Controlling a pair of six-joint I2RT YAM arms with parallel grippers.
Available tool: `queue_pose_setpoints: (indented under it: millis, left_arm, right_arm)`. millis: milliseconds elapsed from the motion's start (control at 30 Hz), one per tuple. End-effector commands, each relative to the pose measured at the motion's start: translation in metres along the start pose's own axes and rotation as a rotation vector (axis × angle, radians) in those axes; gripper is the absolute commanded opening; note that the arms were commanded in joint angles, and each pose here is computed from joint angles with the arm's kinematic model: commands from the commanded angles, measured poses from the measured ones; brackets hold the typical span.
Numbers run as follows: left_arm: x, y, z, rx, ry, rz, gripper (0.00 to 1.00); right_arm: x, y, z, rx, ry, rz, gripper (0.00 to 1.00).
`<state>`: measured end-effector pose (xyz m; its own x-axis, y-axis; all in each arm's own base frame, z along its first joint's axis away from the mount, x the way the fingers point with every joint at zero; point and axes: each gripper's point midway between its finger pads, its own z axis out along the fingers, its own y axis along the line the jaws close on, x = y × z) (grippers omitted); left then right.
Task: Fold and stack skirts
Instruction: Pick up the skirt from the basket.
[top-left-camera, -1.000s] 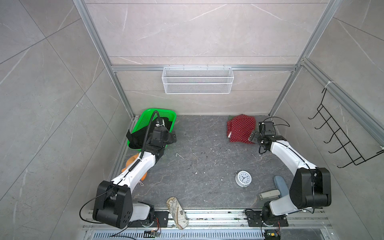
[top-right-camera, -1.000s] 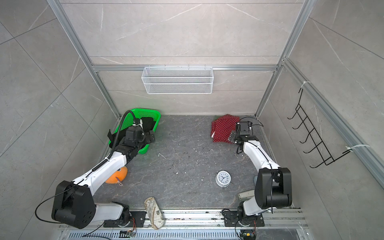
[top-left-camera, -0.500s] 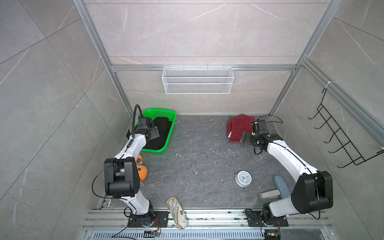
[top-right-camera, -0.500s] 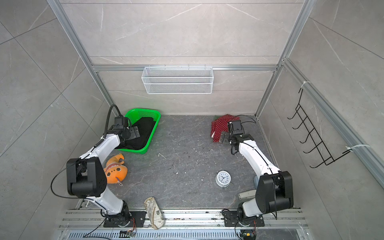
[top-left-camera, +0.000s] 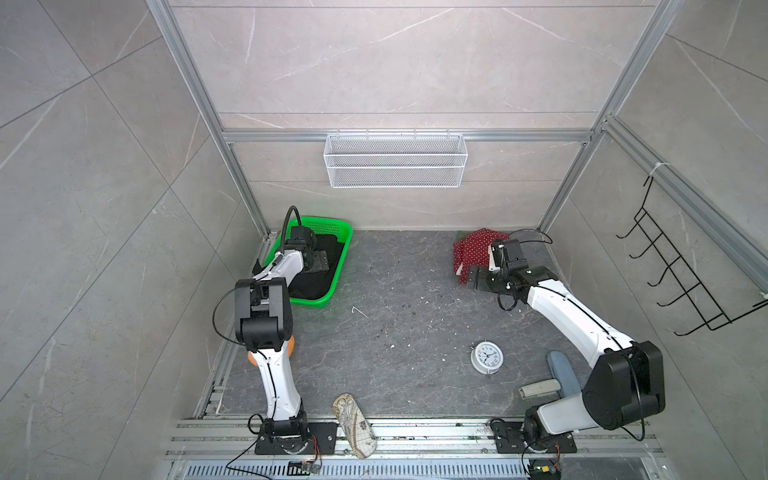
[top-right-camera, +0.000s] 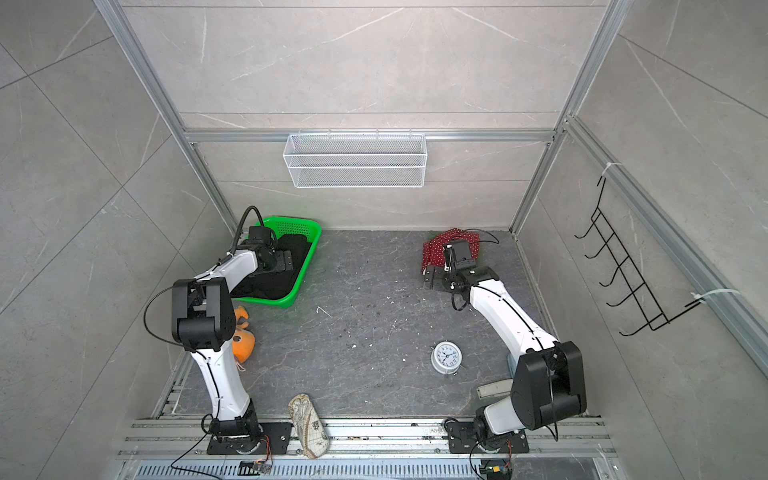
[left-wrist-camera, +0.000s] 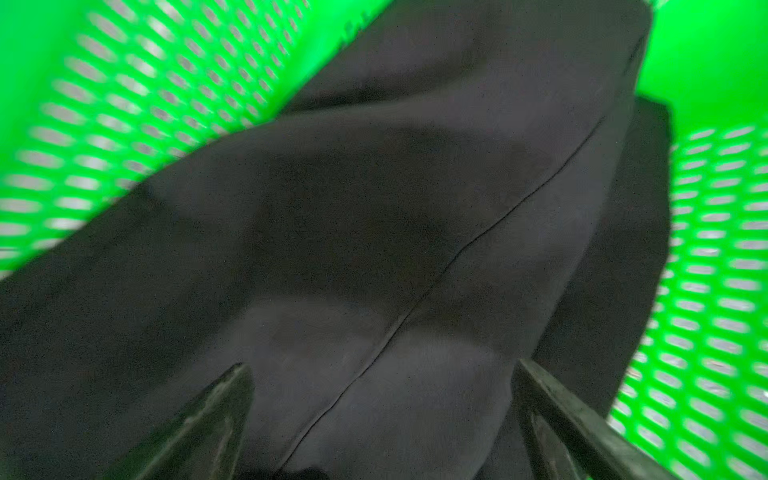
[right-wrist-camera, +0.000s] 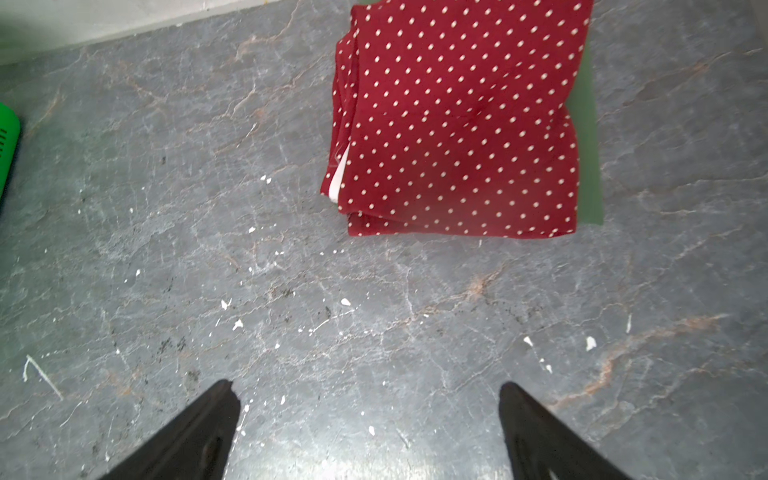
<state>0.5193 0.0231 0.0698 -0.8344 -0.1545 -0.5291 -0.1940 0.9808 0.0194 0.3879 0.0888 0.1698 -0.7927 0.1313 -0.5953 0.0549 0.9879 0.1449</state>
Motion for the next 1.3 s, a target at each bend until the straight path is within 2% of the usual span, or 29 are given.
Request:
queue_pose_setpoints:
  millis: [0, 200, 300, 367, 433, 567, 633, 800, 967, 1267]
  left_arm:
    - [0.003, -0.006, 0.006, 0.023, 0.047, 0.026, 0.99]
    - [0.005, -0.009, 0.021, 0.031, 0.08, 0.04, 0.93]
    - [0.006, -0.011, 0.027, 0.036, 0.103, 0.052, 0.84]
    - [0.009, -0.013, 0.031, 0.044, 0.125, 0.059, 0.74]
    - [0.01, -0.016, 0.034, 0.057, 0.142, 0.065, 0.61]
    - [0.011, -0.018, 0.037, 0.068, 0.151, 0.065, 0.17]
    - [0.007, -0.019, 0.033, 0.071, 0.138, 0.063, 0.0]
    - [-0.014, -0.019, 0.007, 0.084, 0.058, 0.073, 0.0]
    - [-0.039, -0.02, -0.036, 0.112, -0.065, 0.088, 0.0]
    - [-0.063, -0.022, -0.108, 0.163, -0.236, 0.088, 0.0]
  right_arm:
    - [-0.004, 0.011, -0.004, -0.024, 0.005, -0.021, 1.0]
    - [-0.005, 0.016, -0.004, -0.028, 0.002, -0.024, 1.0]
    - [-0.005, 0.018, -0.005, -0.029, -0.003, -0.024, 1.0]
    - [-0.005, 0.017, -0.006, -0.026, -0.007, -0.025, 1.0]
    - [-0.005, 0.016, -0.007, -0.023, -0.008, -0.024, 1.0]
    - [-0.003, 0.015, -0.009, -0.021, -0.01, -0.023, 1.0]
    - [-0.002, 0.014, -0.01, -0.019, -0.013, -0.019, 1.0]
    - [0.002, 0.014, -0.008, -0.024, -0.015, -0.01, 1.0]
    - [0.004, 0.016, -0.004, -0.041, -0.01, -0.001, 1.0]
    - [0.008, 0.022, 0.005, -0.063, 0.007, -0.001, 1.0]
